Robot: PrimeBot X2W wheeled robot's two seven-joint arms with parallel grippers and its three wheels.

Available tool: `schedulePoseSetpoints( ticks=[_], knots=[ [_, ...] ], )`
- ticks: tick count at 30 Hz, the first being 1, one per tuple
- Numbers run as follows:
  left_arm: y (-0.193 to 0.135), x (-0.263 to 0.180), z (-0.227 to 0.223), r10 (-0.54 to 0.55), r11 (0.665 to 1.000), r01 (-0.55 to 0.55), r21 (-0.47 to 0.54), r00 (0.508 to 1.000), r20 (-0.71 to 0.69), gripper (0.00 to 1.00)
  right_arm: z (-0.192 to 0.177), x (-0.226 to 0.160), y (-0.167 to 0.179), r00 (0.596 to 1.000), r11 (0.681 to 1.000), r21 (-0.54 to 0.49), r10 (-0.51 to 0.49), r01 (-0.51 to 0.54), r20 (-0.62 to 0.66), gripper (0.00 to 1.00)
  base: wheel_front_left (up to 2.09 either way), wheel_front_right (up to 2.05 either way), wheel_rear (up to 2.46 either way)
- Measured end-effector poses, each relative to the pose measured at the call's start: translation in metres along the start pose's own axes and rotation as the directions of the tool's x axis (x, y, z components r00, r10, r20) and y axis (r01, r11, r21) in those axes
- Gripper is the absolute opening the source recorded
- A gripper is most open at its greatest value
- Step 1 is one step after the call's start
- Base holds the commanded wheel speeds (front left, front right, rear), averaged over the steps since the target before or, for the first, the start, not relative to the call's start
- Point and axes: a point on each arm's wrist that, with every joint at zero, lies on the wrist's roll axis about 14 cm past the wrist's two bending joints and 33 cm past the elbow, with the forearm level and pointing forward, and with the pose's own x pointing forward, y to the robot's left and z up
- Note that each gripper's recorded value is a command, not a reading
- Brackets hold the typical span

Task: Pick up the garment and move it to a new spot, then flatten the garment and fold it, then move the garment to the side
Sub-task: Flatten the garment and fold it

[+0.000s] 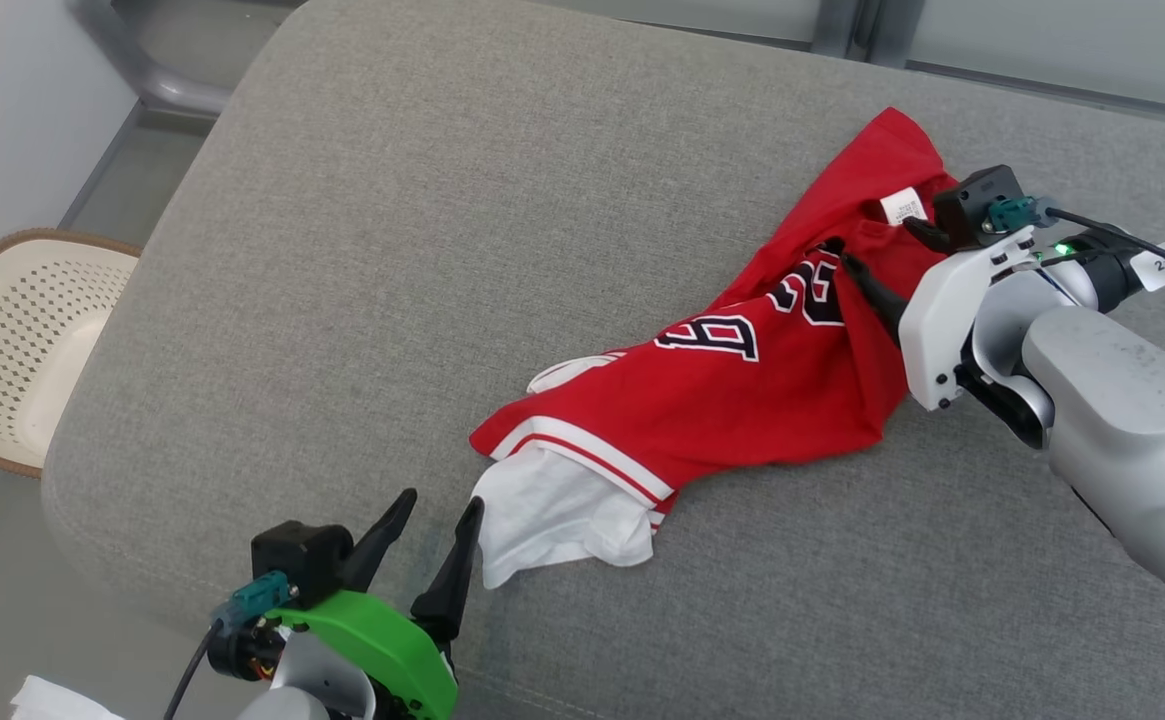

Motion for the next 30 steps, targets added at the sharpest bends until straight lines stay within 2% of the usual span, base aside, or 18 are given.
schedulePoseSetpoints(
  ticks=[1,2,3,4,5,6,16,21,26,30],
  knots=[
    [0.000,0.001,0.000,0.001,1.000,-0.001,0.000,1.000,-0.002,1.00,-0.001,0.001,0.000,1.000,1.000,-0.003,0.003,-0.003,-0.004,1.00,0.00,0.00,0.00],
    [0.001,0.001,-0.001,0.002,1.000,-0.002,0.000,1.000,-0.004,1.00,-0.002,0.002,0.001,1.000,1.000,-0.003,0.006,-0.006,-0.006,0.78,0.00,0.00,0.00],
    [0.001,0.002,-0.001,0.002,1.000,-0.002,0.000,1.000,-0.005,1.00,-0.001,0.002,0.002,1.000,1.000,-0.005,0.008,-0.008,-0.005,0.48,0.00,0.00,0.00],
    [0.001,0.002,-0.001,0.002,1.000,-0.002,-0.001,1.000,-0.005,1.00,0.000,0.003,0.002,1.000,1.000,-0.005,0.010,-0.010,-0.003,0.33,0.00,0.00,0.00],
    [0.001,0.002,-0.002,0.003,1.000,-0.003,0.000,1.000,-0.007,1.00,0.001,0.003,0.003,1.000,1.000,-0.006,0.011,-0.011,0.002,0.07,0.00,0.00,0.00],
    [0.001,0.002,-0.002,0.003,1.000,-0.003,-0.001,1.000,-0.009,1.00,0.000,0.002,0.003,1.000,1.000,-0.006,0.011,-0.011,0.001,0.00,0.00,0.00,0.00],
    [-0.004,0.004,0.003,-0.026,1.000,0.026,0.009,1.000,0.002,1.00,0.010,-0.022,-0.010,0.998,0.999,-0.020,-0.026,0.027,0.049,0.00,0.00,0.00,0.00],
    [-0.008,0.002,0.006,-0.045,0.999,0.045,0.025,0.999,0.010,1.00,0.017,-0.046,-0.022,0.995,0.998,0.016,-0.064,0.063,0.077,0.00,0.00,0.00,0.00],
    [-0.014,0.000,0.009,-0.069,0.997,0.068,0.040,0.998,0.014,1.00,-0.014,-0.082,-0.030,0.995,0.988,0.116,-0.104,0.104,-0.011,0.00,0.00,0.00,0.00],
    [-0.023,0.000,0.009,-0.098,0.994,0.097,0.053,0.995,0.012,1.00,-0.041,-0.119,-0.042,0.984,0.975,0.158,-0.143,0.159,-0.107,0.00,0.00,0.00,0.00]
  ],
)
